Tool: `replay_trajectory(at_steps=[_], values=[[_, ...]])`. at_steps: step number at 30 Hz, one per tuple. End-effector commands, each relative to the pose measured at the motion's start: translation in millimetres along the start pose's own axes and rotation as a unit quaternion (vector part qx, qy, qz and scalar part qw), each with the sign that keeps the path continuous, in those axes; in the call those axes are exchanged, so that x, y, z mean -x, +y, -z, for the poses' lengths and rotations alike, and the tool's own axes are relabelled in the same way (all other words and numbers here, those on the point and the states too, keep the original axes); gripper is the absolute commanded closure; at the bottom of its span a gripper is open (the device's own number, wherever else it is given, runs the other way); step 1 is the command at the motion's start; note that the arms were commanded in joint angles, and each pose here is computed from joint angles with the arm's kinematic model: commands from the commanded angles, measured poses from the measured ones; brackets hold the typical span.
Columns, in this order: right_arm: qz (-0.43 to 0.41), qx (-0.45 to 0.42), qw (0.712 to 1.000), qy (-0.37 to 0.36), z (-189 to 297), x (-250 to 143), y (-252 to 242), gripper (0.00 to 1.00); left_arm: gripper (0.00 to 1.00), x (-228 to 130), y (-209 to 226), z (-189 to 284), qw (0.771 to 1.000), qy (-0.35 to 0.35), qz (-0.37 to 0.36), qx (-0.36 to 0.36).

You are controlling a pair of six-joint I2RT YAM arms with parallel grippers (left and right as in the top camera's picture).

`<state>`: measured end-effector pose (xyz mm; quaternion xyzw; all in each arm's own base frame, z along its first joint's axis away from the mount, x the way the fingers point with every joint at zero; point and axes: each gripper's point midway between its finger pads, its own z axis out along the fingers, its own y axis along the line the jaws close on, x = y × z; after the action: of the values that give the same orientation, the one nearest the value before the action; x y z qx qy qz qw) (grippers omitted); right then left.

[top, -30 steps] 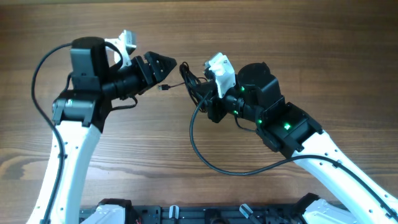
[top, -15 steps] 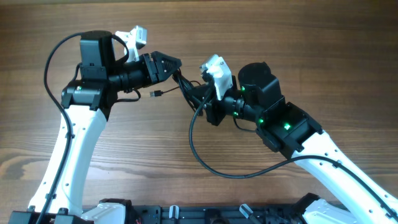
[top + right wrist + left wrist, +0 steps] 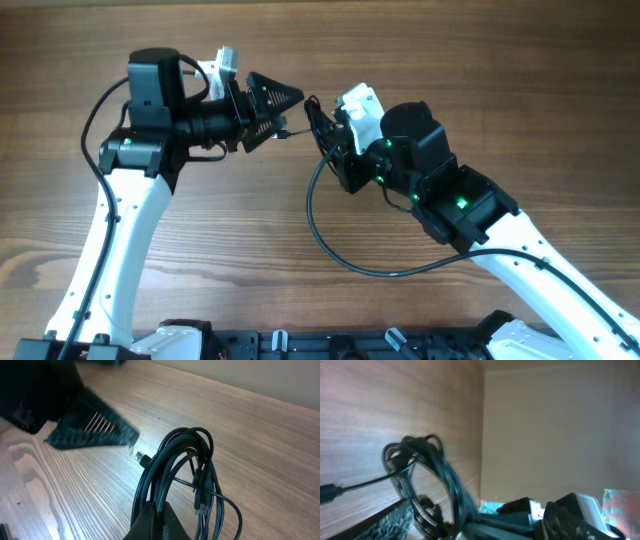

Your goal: Untangle cables

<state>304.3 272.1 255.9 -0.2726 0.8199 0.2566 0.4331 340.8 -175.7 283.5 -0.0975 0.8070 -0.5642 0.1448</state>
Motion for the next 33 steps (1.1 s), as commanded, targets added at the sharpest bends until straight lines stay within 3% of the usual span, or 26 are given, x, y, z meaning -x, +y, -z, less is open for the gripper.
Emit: replay_trajectory(at_steps=[1,3,11,18,19,21,24,27,31,33], values=[[0.008,0.026,0.999,-0.022,8,13,11,0.95,0.20,6,-13,0,1.000,-0.007,0.019,-0.016],[0.008,0.036,0.999,-0.024,8,14,14,0.95,0.30,9,-10,0,0.999,-0.017,0.025,-0.010],[0.007,0.046,0.999,-0.022,8,13,20,0.95,0.35,14,-4,-1,0.995,-0.034,0.093,0.006],[-0.002,0.052,0.998,-0.020,8,12,21,0.95,0.36,3,-5,-17,0.996,-0.029,0.082,0.022],[-0.002,0.052,0.998,-0.020,8,12,21,0.95,0.40,3,-5,-18,0.996,-0.029,0.083,0.022],[-0.002,0.052,0.998,-0.020,8,12,21,0.96,0.59,4,-3,-19,0.996,-0.028,0.085,0.023],[-0.002,0.052,0.998,-0.020,8,12,21,0.96,0.63,3,1,-22,0.995,-0.023,0.089,0.027],[-0.002,0.051,0.998,-0.020,8,12,21,0.95,0.75,6,13,-29,0.994,-0.016,0.104,0.036],[-0.002,0.051,0.998,-0.020,8,12,21,0.95,0.84,6,21,-33,0.992,-0.011,0.117,0.045],[-0.002,0.049,0.999,-0.020,8,12,21,0.96,0.96,6,21,-33,0.992,-0.010,0.117,0.045]])
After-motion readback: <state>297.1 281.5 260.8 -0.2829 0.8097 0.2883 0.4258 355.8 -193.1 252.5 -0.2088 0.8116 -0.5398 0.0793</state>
